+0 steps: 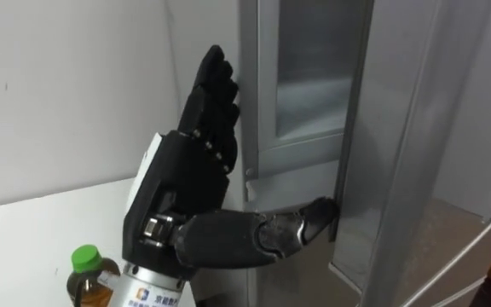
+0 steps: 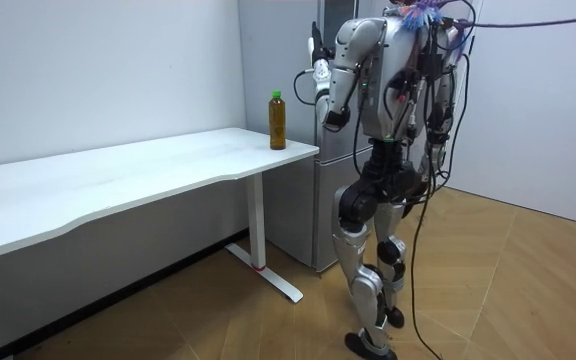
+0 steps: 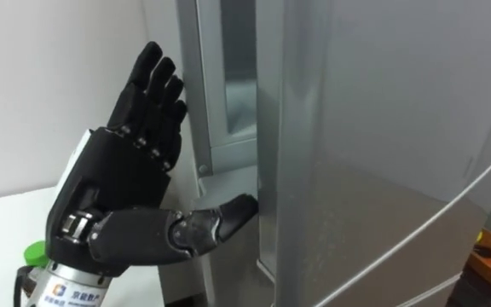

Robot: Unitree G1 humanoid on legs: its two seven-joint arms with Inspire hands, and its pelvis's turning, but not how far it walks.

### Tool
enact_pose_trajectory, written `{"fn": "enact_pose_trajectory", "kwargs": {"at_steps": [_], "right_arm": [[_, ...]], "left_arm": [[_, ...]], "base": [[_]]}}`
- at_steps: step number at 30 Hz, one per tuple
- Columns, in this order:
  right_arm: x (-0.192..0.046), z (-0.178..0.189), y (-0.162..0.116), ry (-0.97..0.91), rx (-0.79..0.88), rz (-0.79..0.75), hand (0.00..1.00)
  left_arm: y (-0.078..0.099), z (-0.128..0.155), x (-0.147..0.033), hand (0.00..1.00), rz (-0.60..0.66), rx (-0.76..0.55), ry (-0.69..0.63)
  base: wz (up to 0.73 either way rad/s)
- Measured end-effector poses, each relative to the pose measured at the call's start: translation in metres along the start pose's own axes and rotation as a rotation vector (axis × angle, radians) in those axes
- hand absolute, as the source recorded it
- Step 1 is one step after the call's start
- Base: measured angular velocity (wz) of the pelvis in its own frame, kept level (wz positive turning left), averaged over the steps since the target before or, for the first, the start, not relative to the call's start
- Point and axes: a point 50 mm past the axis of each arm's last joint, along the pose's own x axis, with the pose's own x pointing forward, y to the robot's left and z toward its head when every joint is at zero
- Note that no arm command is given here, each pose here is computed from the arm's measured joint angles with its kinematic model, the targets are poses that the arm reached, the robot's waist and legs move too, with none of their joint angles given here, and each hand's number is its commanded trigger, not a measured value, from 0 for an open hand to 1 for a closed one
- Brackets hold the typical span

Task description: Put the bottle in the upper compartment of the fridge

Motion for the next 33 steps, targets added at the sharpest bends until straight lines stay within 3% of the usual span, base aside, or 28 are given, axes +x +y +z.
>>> {"fn": "enact_pose_trajectory", "kwargs": {"at_steps": [23, 29, 33], "right_arm": [[0.003, 0.006, 0.007, -0.013, 0.019, 0.012, 0.00], [0.008, 0.015, 0.021, -0.034, -0.036, 0.038, 0.00], [0.010, 0.016, 0.031, -0.036, -0.084, 0.062, 0.00]], "left_arm": [[0.001, -0.019, -0.002, 0.00, 0.120, -0.080, -0.036], [-0.035, -0.043, -0.007, 0.00, -0.056, -0.267, 0.131], [-0.065, -0.038, 0.001, 0.00, -0.254, -0.337, 0.131]], "base": [[-0.09], [-0.11], [-0.13]]}}
